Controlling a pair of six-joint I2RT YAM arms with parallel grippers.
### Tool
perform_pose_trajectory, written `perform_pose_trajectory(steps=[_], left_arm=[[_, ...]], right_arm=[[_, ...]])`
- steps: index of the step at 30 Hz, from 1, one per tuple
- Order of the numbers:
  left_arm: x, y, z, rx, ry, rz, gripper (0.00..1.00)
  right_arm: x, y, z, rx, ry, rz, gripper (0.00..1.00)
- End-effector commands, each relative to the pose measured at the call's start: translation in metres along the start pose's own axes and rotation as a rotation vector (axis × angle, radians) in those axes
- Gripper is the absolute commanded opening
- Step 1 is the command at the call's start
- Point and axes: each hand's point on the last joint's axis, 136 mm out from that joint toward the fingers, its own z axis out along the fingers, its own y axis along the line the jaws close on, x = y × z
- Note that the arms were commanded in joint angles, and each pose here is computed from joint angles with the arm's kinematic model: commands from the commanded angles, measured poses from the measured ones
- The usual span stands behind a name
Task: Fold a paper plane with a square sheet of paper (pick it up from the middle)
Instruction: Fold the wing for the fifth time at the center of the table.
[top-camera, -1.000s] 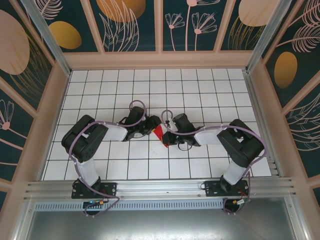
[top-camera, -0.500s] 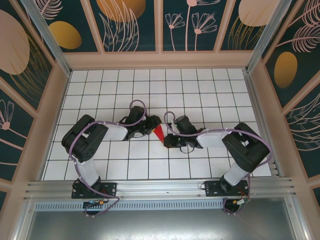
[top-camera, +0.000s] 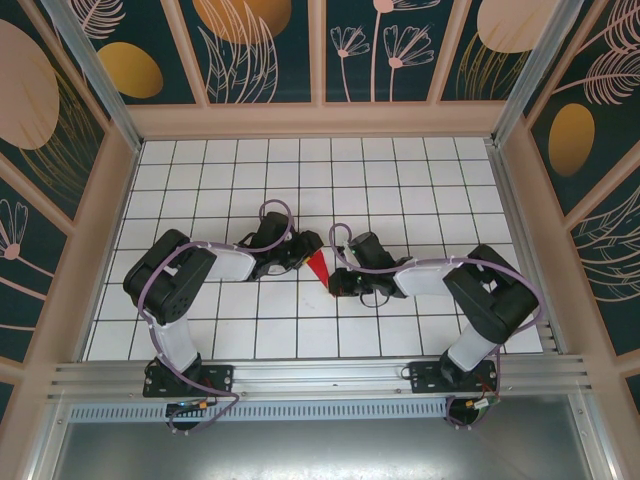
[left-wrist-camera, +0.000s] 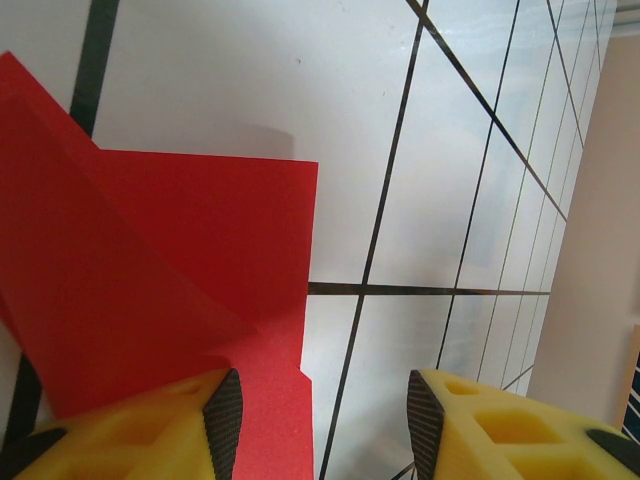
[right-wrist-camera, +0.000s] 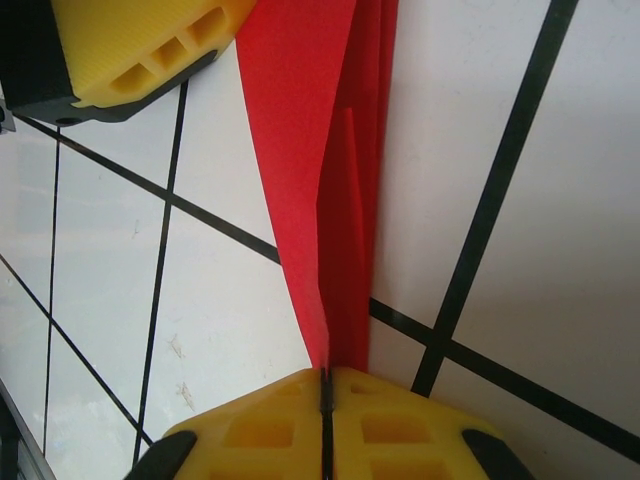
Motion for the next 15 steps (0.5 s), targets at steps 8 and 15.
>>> perform_pose_trajectory(steps=[8,15], left_arm=[[0.003,0.024,0.007,-0.087,0.015,-0.006,0.5],[0.003,0.024,0.007,-0.088,0.017,-0.006,0.5]], right_arm=[[0.019,-0.003,-0.013,0.013,0.059,0.042,0.11],[0.04,-0.02,-0.001,0.041,0.128,0.069,0.0]])
